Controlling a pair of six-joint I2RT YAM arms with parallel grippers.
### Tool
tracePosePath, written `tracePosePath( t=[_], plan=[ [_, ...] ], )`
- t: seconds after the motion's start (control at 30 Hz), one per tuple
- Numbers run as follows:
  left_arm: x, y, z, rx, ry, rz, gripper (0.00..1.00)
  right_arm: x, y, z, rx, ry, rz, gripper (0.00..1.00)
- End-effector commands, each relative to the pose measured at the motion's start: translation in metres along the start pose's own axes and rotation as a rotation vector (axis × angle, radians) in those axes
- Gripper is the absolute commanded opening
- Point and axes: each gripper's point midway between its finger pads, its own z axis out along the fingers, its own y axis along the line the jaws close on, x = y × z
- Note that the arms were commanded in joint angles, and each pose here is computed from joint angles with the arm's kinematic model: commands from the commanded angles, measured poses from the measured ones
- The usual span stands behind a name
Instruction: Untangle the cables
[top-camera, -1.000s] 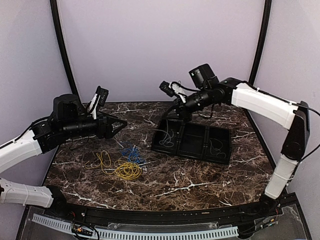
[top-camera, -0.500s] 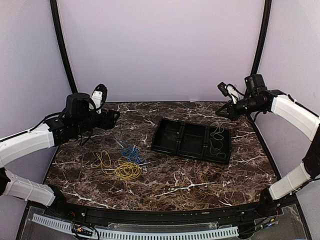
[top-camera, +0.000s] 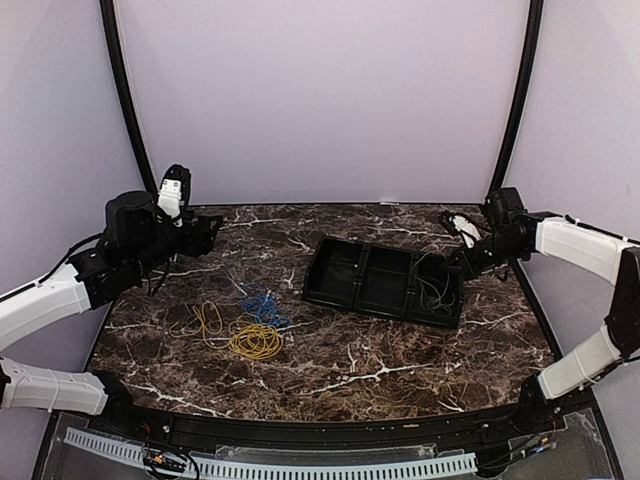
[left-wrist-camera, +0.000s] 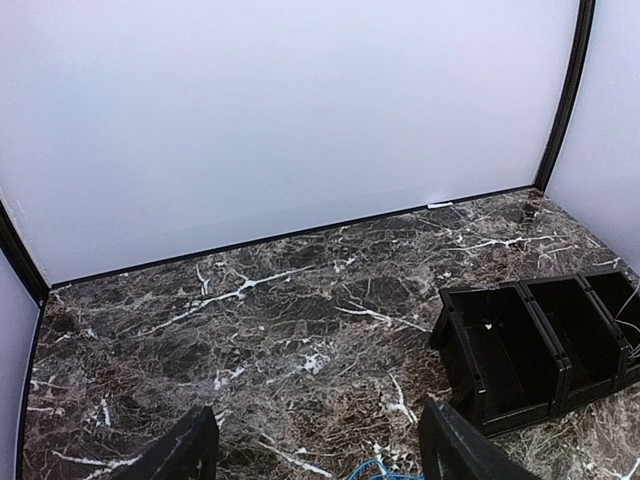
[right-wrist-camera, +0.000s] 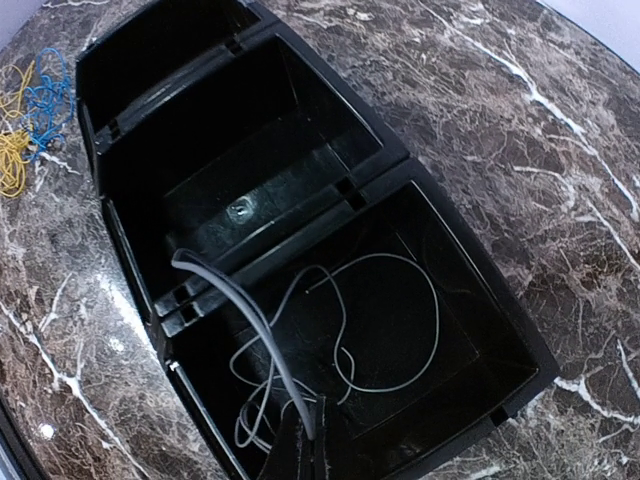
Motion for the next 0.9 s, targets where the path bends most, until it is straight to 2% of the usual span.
tracePosePath(
  t=[0.0, 0.33, 0.43, 0.57, 0.87],
  plan=[
    [0.0, 0.004, -0.001, -0.02, -0.016, 0.008, 0.71, -0.008, -0.02, 0.0, 0.072, -0.027, -0.035, 0.0],
    [0.004, 0.006, 0.002, -0.029, -0.005, 0.014, 0.71, 0.0, -0.054, 0.007, 0.23, 0.039, -0.025, 0.0],
    [0.005, 0.006, 0.003, -0.029, 0.0, 0.015, 0.71, 0.008, -0.054, 0.018, 0.275, 0.114, -0.066, 0.0],
    [0.006, 0.006, 0.005, -0.028, 0.007, 0.015, 0.71, 0.012, -0.042, 0.032, 0.263, 0.156, -0.116, 0.0],
    [0.004, 0.006, 0.002, -0.028, -0.001, 0.006, 0.71, 0.015, -0.04, 0.051, 0.218, 0.204, -0.095, 0.0]
  ],
)
